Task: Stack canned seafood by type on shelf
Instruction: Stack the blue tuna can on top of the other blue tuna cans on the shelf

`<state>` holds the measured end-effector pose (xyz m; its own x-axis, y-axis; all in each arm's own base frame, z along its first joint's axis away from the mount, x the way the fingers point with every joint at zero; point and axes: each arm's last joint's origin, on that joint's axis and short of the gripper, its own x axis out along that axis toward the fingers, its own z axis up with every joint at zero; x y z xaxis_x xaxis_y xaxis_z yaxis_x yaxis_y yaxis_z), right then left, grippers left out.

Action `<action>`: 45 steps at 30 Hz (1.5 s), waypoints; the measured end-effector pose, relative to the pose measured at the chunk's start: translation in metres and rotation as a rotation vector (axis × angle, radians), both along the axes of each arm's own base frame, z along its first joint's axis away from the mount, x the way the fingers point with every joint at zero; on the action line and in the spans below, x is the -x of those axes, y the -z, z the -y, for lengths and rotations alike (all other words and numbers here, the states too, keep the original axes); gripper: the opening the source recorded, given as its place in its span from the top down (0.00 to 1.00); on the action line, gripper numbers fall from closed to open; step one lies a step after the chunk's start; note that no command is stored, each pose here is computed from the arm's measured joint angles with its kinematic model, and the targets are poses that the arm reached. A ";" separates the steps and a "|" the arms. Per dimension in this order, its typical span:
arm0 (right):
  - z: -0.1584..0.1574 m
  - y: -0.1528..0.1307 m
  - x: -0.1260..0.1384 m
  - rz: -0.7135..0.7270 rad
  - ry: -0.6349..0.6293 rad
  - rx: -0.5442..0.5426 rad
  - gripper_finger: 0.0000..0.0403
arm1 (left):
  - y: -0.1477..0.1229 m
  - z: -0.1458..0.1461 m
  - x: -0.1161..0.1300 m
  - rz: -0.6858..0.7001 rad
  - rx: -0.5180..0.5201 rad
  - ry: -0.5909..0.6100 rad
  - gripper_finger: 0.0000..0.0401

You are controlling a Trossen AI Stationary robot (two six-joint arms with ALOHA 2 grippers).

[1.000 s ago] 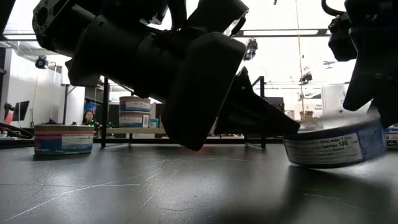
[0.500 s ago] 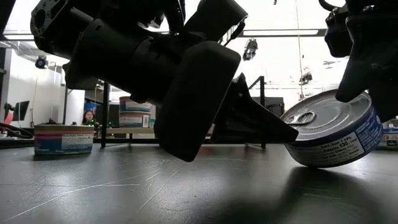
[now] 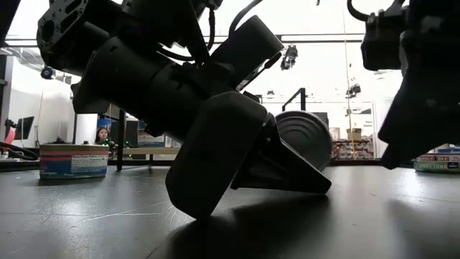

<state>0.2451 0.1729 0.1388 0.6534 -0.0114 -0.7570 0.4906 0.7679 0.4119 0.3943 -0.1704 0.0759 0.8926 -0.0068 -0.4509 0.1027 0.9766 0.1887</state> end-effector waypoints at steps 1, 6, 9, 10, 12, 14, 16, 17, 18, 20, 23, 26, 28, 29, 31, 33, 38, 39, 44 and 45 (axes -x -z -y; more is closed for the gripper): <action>0.000 0.000 0.000 0.000 -0.033 0.021 0.35 | 0.000 0.000 0.000 0.000 0.000 0.000 1.00; 0.001 0.000 0.000 -0.007 -0.017 0.020 0.38 | 0.000 0.000 0.000 0.002 -0.003 -0.002 1.00; 0.003 -0.003 -0.002 0.006 -0.056 0.091 0.39 | 0.000 0.000 0.000 0.000 -0.005 -0.002 1.00; 0.003 -0.005 -0.003 0.021 -0.096 0.154 0.40 | 0.000 0.000 0.000 -0.004 -0.007 -0.003 1.00; 0.002 -0.011 -0.007 0.056 -0.178 0.311 0.40 | -0.001 0.001 0.001 -0.012 -0.009 -0.001 1.00; 0.002 -0.018 -0.012 0.079 -0.241 0.463 0.41 | -0.001 0.003 0.002 -0.015 -0.012 0.008 1.00; 0.004 -0.024 -0.017 0.083 -0.277 0.585 0.40 | -0.001 0.005 0.002 -0.017 -0.017 0.023 1.00; 0.007 -0.028 -0.021 0.073 -0.275 0.633 0.39 | -0.001 0.005 0.003 -0.016 -0.022 0.027 1.00; 0.010 -0.032 -0.024 0.055 -0.271 0.667 0.38 | -0.001 0.005 0.003 -0.016 -0.024 0.030 1.00; 0.015 -0.039 -0.028 0.001 -0.267 0.712 0.35 | -0.001 0.006 0.003 -0.018 -0.023 0.035 1.00; 0.027 -0.048 -0.035 -0.080 -0.251 0.741 0.31 | 0.000 0.005 0.003 -0.032 -0.027 0.036 1.00; 0.039 -0.053 -0.044 -0.111 -0.255 0.693 0.27 | -0.001 0.006 0.004 -0.048 -0.031 0.041 1.00; 0.047 -0.054 -0.049 -0.130 -0.280 0.639 0.25 | -0.003 0.006 0.005 -0.059 -0.033 0.052 1.00; 0.051 -0.053 -0.051 -0.139 -0.289 0.609 0.25 | -0.004 0.007 0.006 -0.072 -0.035 0.071 1.00; 0.059 -0.051 -0.054 -0.155 -0.305 0.575 0.25 | -0.008 0.007 0.008 -0.105 -0.033 0.116 1.00; 0.066 -0.049 -0.056 -0.171 -0.312 0.577 0.26 | -0.010 0.007 0.010 -0.125 -0.037 0.135 1.00; 0.074 -0.048 -0.061 -0.158 -0.400 0.582 0.31 | -0.014 0.007 0.019 -0.146 -0.046 0.162 1.00; 0.074 -0.049 -0.063 -0.143 -0.415 0.585 0.33 | -0.015 0.006 0.022 -0.147 -0.045 0.166 1.00; 0.077 -0.051 -0.069 -0.090 -0.464 0.573 0.41 | -0.016 0.002 0.030 -0.139 -0.053 0.155 1.00; 0.078 -0.051 -0.070 -0.090 -0.466 0.577 0.43 | -0.016 0.002 0.031 -0.140 -0.053 0.151 1.00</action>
<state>0.3147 0.0950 0.1900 0.6236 -0.1601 -0.7651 0.0747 0.9865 -0.1456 0.3633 -0.1723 0.0918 0.8121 -0.1086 -0.5733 0.2756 0.9374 0.2128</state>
